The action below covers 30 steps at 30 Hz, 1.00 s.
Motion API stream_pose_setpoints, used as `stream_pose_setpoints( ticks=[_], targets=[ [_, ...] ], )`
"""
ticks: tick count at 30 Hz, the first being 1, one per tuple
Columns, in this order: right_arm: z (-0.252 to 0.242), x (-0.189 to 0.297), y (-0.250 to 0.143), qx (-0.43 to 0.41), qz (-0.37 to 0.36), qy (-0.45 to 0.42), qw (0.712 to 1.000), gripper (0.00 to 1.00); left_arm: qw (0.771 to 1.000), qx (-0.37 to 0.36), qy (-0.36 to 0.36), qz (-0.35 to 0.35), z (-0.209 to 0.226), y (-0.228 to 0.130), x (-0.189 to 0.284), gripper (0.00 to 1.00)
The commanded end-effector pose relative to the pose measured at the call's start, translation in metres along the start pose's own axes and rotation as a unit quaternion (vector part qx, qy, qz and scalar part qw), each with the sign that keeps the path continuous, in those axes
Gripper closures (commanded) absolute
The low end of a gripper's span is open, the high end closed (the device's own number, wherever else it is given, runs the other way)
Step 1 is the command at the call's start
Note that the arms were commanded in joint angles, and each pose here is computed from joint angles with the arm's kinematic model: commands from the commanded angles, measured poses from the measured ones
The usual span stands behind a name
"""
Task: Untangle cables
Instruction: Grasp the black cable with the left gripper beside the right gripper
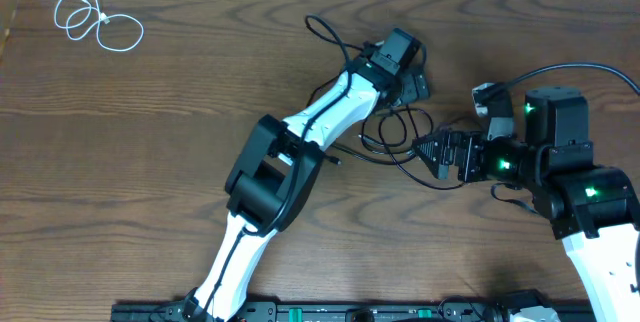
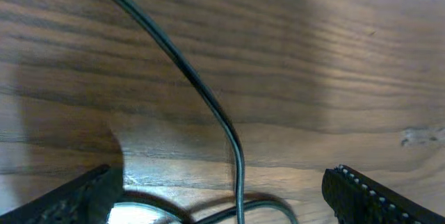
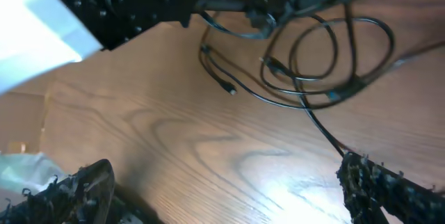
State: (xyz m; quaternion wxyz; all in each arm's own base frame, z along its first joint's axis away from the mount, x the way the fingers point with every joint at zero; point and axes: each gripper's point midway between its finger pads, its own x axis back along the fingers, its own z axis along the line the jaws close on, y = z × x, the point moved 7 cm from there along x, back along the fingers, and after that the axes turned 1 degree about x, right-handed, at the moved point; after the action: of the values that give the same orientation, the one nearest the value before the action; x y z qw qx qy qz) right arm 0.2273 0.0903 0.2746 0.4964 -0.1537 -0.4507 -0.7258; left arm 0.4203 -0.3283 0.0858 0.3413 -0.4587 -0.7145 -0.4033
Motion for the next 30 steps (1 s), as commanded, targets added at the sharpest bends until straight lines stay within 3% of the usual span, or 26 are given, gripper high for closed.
stream_pose_setpoints(
  ticks=[1,8,12,23,28,30],
  targets=[
    [-0.004,0.003,0.002,0.001,-0.009,-0.025,1.0,0.01,1.0,0.003,0.01,-0.016,0.006,0.01,0.003,0.03],
    [-0.004,0.003,0.002,0.0,-0.009,-0.025,1.0,0.01,0.998,-0.002,0.036,-0.041,0.009,0.01,-0.001,0.08],
    [-0.004,0.003,0.002,0.0,-0.009,-0.025,1.0,0.01,0.998,-0.012,0.033,-0.054,0.002,0.005,-0.009,0.24],
    [-0.005,0.003,0.0,-0.003,-0.004,-0.026,1.0,0.01,0.998,-0.019,0.02,-0.063,-0.002,-0.001,-0.03,0.52],
    [-0.005,0.003,0.0,-0.002,-0.004,-0.026,1.0,0.01,0.998,-0.019,0.018,-0.065,-0.002,0.0,-0.029,0.86],
    [-0.005,0.003,0.0,-0.003,-0.004,-0.026,1.0,0.01,0.997,-0.018,0.015,-0.069,-0.004,0.004,-0.024,0.92]
  ],
)
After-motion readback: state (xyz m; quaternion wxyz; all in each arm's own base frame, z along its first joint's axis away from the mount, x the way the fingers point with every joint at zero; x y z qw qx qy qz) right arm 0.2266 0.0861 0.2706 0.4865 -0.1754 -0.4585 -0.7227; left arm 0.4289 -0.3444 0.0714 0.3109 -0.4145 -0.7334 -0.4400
